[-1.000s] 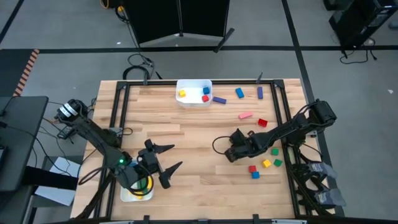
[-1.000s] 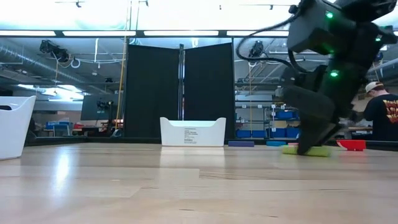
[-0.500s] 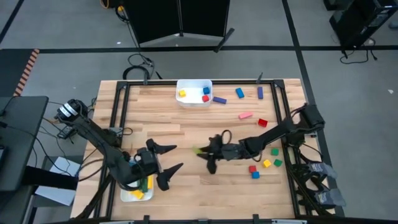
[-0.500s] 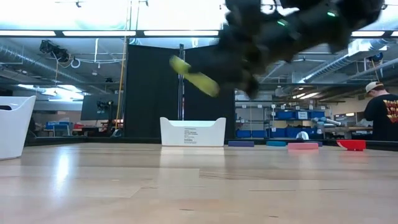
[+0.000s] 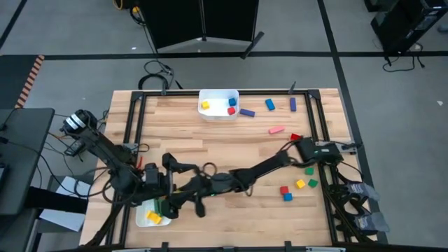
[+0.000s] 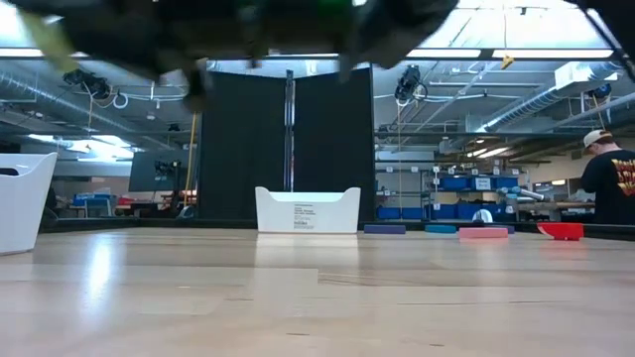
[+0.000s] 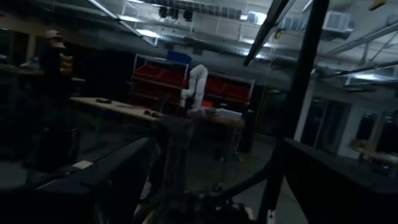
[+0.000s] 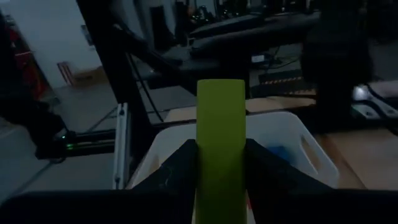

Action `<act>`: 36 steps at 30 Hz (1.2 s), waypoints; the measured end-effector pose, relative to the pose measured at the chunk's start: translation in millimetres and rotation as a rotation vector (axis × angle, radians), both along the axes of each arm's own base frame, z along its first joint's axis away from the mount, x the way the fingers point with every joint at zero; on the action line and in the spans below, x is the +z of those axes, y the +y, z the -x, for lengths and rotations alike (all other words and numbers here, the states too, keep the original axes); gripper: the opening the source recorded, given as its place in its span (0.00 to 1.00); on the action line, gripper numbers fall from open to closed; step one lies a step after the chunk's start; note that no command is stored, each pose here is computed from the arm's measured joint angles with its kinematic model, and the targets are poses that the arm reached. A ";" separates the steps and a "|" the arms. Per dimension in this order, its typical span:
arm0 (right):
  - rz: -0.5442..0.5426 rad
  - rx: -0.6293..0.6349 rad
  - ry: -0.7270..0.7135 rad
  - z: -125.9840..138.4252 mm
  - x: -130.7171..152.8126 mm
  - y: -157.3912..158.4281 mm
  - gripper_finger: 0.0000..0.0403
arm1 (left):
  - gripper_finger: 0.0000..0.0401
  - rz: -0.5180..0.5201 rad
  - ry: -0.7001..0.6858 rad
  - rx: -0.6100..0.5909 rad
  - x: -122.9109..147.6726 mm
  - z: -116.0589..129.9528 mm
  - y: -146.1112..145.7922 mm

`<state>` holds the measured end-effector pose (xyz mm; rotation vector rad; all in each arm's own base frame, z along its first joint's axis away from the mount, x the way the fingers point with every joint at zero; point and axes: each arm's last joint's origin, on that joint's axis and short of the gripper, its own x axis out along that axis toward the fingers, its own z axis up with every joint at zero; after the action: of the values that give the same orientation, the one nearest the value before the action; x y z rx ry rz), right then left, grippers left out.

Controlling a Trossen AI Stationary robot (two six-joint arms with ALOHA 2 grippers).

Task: Sort blocks by size
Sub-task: Put the light green rectangular block into the bottom white bin, then put the red game piece into the top white bin

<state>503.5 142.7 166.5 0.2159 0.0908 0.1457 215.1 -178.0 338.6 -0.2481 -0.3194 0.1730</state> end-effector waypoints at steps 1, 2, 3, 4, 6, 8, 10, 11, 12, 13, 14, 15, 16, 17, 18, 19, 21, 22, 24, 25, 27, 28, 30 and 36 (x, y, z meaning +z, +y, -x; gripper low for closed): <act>-0.001 0.002 -0.001 -8.9 -2.1 -0.1 0.28 | 0.90 0.000 -0.005 -0.007 1.0 0.6 0.4; -0.008 0.010 -0.005 -17.5 -3.5 -0.8 0.28 | 0.90 0.001 -0.007 -0.007 1.4 0.8 0.6; -0.015 0.022 -0.004 -25.6 -6.9 -1.6 0.28 | 0.90 0.002 -0.011 -0.006 1.9 1.0 0.8; -0.027 0.041 -0.005 -32.9 -8.3 -2.2 0.28 | 0.90 -0.004 -0.011 -0.003 2.2 1.1 0.9; -0.048 0.064 0.002 -46.8 -13.3 -4.2 0.29 | 0.90 -0.009 -0.011 -0.001 2.3 1.2 1.0; -0.060 0.082 0.025 -58.0 -17.9 -6.9 0.32 | 0.90 -0.010 -0.011 0.000 2.2 1.2 1.0; -0.066 0.111 0.048 -66.1 -21.8 -9.7 0.37 | 0.90 -0.010 -0.010 0.000 2.2 1.2 1.0; -0.069 0.128 0.044 -69.3 -23.1 -10.8 0.39 | 0.90 -0.009 -0.010 0.001 2.3 1.1 1.1; -0.070 0.142 0.050 -71.2 -25.6 -12.4 0.42 | 0.90 -0.008 -0.008 0.006 2.2 1.1 1.2; -0.070 0.155 0.050 -72.0 -26.0 -14.1 0.44 | 0.90 -0.006 -0.006 0.011 2.1 1.1 1.4; -0.068 0.161 0.052 -72.3 -26.3 -15.8 0.46 | 0.90 -0.004 -0.003 0.017 2.0 1.1 1.5; -0.063 0.159 0.048 -72.8 -26.2 -18.4 0.48 | 0.90 -0.002 -0.001 0.023 1.9 1.2 1.7; -0.057 0.156 0.042 -72.5 -24.7 -20.7 0.49 | 0.90 0.001 0.001 0.029 1.9 1.2 1.9; -0.049 0.154 0.039 -71.9 -23.0 -23.0 0.51 | 0.90 0.004 0.004 0.036 1.7 1.2 2.1; -0.041 0.152 0.024 -71.4 -21.1 -25.3 0.52 | 0.90 0.007 0.007 0.043 1.6 1.2 2.3; -0.032 0.148 0.015 -70.1 -20.1 -27.4 0.52 | 0.90 0.010 0.009 0.047 1.6 1.3 2.5; -0.015 0.127 -0.034 -64.6 -18.1 -30.4 0.53 | 0.90 0.017 0.011 0.051 1.5 1.6 2.3; -0.009 0.104 -0.064 -60.4 -17.7 -32.2 0.53 | 0.90 0.021 0.012 0.052 1.4 2.3 1.6; -0.006 0.052 -0.132 -46.7 -18.9 -36.0 0.52 | 0.90 0.026 0.017 0.055 1.3 4.0 0.1; -0.005 0.025 -0.166 -37.5 -19.4 -38.3 0.51 | 0.90 0.030 0.020 0.057 1.1 5.0 -0.9; 0.019 -0.036 -0.209 -14.3 -20.6 -45.4 0.49 | 0.90 0.035 0.029 0.066 0.8 6.8 -2.4; 0.041 -0.068 -0.218 -0.8 -19.5 -49.4 0.48 | 0.90 0.036 0.034 0.073 0.6 7.4 -2.8; 0.095 -0.162 -0.204 27.0 -12.7 -59.0 0.46 | 0.90 0.041 0.051 0.102 -0.4 7.4 -2.2; 0.249 -0.367 -0.118 121.3 16.5 -82.0 0.43 | 0.90 0.071 0.168 0.304 -13.5 -6.6 12.8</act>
<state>382.2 60.8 183.0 -0.0275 -0.0489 -0.2184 221.6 -165.1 325.1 -0.2523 -0.1823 0.5031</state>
